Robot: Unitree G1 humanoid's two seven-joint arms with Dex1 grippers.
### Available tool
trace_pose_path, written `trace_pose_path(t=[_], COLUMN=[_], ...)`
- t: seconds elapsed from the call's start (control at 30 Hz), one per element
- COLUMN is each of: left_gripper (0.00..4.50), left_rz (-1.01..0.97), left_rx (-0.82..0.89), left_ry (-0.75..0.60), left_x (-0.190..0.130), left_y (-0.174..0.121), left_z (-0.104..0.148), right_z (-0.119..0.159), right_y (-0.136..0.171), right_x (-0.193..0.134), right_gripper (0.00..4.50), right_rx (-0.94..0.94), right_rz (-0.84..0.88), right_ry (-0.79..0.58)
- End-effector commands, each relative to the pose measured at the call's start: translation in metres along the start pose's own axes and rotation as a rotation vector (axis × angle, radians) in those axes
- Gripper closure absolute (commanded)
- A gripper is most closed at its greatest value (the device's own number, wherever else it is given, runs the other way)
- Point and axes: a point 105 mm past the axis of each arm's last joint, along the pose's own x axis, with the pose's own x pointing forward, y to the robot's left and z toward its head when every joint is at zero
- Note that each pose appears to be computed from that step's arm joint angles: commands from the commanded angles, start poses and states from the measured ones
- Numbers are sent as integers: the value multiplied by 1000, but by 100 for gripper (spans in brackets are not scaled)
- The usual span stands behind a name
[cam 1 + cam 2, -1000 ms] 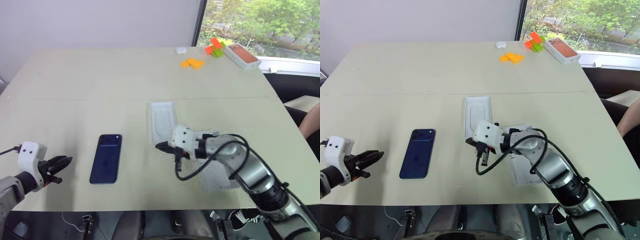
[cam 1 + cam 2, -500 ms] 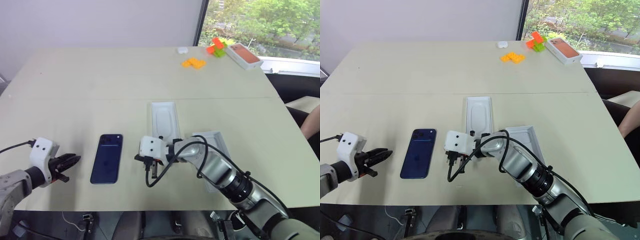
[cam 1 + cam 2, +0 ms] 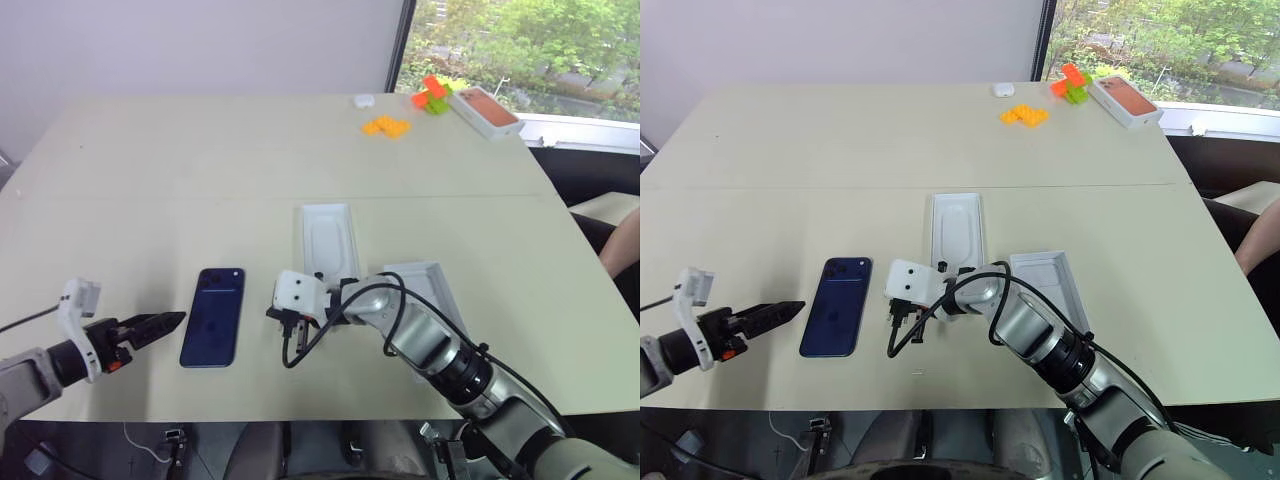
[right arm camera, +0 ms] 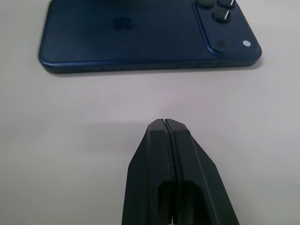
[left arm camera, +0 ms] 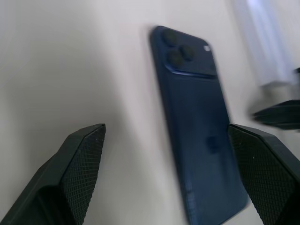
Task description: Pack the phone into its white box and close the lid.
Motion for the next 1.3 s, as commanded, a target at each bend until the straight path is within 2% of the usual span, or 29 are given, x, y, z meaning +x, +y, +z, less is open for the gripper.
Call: trace_pose_path(t=[0.03,0.23,0.7,0.93,1.3], left_gripper=[4,4,4,4,4], left_rz=[-32,-86,-64,-96,-217], left_rx=[-100,-250,-185,-202,-249], left_ry=[20,102,301,327,333], left_x=[7,22,32,34,44], left_y=[1,-2,-7,-11,-35], left_z=[-7,-24,-37,-43,-48], right_z=[15,16,23,29,33], right_y=[-2,-3,-1,-2,-6], right_x=[5,10,32,40,37], right_gripper=[450,450,450,450,450], right_rx=[-70,-83,-128,-146,-153], right_rz=[3,8,41,35,14], right_ry=[-32,-31,-31,-56,-99])
